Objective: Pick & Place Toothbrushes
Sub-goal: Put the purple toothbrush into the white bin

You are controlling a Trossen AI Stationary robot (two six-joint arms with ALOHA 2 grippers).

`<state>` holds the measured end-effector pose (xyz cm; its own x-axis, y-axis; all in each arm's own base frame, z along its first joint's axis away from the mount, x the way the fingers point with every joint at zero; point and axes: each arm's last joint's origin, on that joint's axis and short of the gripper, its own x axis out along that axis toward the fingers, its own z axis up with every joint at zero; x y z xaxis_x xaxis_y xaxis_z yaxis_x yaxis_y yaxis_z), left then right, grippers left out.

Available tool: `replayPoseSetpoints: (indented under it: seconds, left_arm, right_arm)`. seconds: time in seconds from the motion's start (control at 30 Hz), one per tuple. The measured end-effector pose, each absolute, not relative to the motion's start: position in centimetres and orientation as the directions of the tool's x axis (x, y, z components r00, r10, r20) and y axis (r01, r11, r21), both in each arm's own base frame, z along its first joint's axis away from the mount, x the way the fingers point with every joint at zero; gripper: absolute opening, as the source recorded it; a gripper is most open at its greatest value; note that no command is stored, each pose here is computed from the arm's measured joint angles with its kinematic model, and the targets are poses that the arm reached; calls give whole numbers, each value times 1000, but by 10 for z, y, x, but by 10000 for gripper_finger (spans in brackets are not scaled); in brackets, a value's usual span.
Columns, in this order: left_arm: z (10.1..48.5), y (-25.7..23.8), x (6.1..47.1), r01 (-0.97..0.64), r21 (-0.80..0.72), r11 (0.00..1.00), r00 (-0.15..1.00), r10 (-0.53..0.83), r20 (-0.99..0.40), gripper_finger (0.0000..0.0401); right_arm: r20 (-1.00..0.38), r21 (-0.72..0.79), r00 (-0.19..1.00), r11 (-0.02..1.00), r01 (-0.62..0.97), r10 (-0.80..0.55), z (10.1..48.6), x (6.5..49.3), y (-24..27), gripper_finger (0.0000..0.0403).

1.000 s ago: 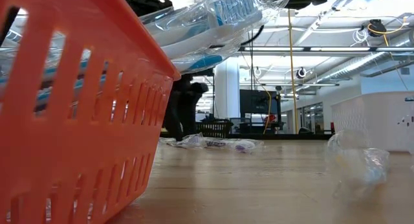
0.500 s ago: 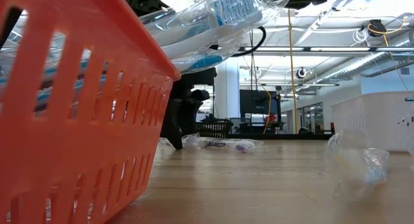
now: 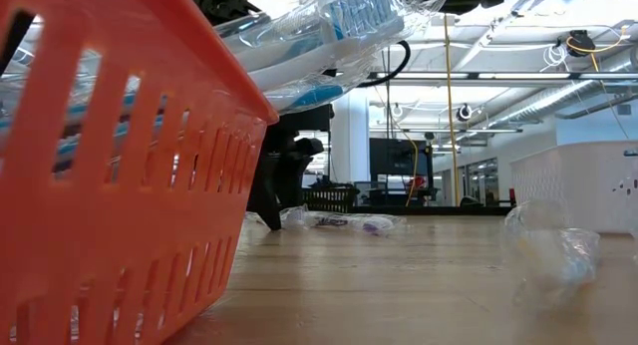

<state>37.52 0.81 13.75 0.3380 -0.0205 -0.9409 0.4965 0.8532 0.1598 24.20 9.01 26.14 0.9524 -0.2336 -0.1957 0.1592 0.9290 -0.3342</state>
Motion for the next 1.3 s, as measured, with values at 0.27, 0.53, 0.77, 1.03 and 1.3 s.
replayPoseSetpoints:
  seconds: [0.27, 0.53, 0.77, 1.03, 1.3]
  left_arm:
    - [137, 8, 375, 499, 158, 852, 334, -21, -942, 163]
    - [136, 7, 374, 507, 140, 850, 323, -37, -946, 23]
    - [137, 7, 374, 455, 130, 881, 328, -30, -944, 4]
    - [156, 11, 367, 364, 181, 913, 345, 48, -937, 2]
    - [197, 15, 358, 285, 280, 917, 451, 130, -883, 2]
  right_arm:
    - [-196, -334, 952, 929, 159, -234, 261, 242, 90, 134]
    - [-196, -334, 952, 929, 159, -234, 261, 242, 90, 134]
    - [-196, -334, 952, 929, 159, -234, 261, 242, 90, 134]
    - [-196, -335, 952, 929, 159, -234, 261, 242, 90, 134]
    - [-206, -343, 949, 926, 158, -239, 251, 239, 89, 134]
